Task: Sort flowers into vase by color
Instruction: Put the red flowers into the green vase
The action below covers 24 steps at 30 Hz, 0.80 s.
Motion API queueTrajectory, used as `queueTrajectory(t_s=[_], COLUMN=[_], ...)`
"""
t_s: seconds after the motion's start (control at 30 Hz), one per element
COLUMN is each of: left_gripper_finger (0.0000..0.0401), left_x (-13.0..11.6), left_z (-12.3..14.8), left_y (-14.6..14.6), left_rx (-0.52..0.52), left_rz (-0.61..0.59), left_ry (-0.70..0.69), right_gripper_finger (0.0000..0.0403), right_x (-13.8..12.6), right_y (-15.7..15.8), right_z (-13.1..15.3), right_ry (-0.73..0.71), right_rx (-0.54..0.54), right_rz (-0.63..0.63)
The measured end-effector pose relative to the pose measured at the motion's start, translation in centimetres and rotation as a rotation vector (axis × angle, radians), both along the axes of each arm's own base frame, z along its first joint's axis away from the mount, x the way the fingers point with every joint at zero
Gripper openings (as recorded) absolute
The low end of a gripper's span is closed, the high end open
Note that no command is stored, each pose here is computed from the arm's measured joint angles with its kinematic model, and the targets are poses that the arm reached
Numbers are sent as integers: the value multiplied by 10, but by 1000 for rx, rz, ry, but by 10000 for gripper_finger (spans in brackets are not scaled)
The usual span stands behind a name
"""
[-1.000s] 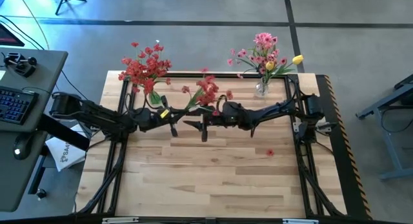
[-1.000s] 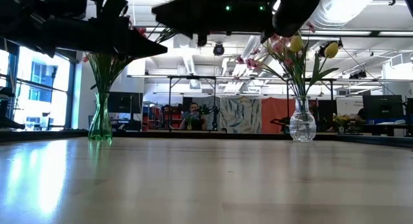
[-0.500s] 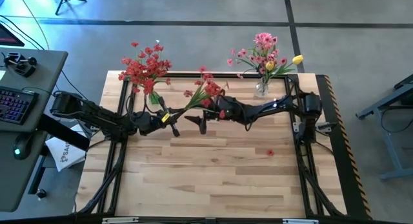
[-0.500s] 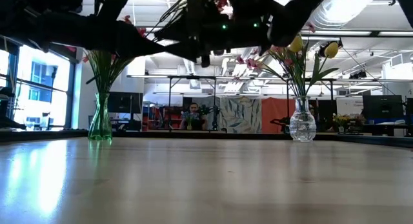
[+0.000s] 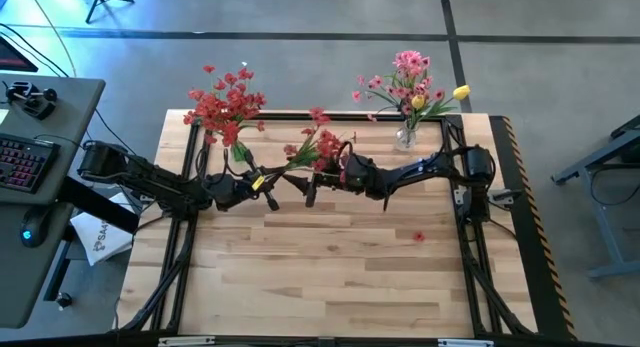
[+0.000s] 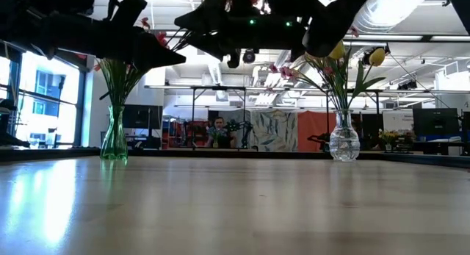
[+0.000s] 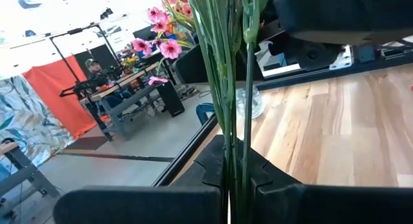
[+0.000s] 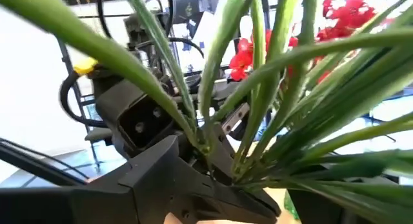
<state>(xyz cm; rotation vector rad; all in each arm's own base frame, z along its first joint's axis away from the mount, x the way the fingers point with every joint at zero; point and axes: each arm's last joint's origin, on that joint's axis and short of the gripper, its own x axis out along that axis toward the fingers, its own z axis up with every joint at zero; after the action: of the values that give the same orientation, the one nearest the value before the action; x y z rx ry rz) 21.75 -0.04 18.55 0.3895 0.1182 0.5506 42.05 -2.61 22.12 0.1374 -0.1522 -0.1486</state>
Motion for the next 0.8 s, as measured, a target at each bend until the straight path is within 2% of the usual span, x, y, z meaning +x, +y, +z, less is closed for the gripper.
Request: queueTrajectory(t_s=[0.23,0.37,0.47,0.63,0.8], left_gripper_finger=[0,0,5,45,109], left_x=[0,0,-1,-1,-3], left_z=[-1,-1,-1,-9,-16], left_y=[0,1,6,9,8], left_rx=[1,-7,-67,-110,-200], left_rz=[7,11,61,89,101], left_ry=[6,1,-34,18,78], right_gripper_finger=[211,155,102,14,18], right_x=[-1,-1,-1,-2,-7], right_y=[-6,-10,-12,-12,-18], right_z=[2,3,3,4,12], right_ry=[-18,-28,-31,-1,77], right_rx=[-5,-14,-19,-100,-141], right_rz=[-16,-21,-2,5,-1])
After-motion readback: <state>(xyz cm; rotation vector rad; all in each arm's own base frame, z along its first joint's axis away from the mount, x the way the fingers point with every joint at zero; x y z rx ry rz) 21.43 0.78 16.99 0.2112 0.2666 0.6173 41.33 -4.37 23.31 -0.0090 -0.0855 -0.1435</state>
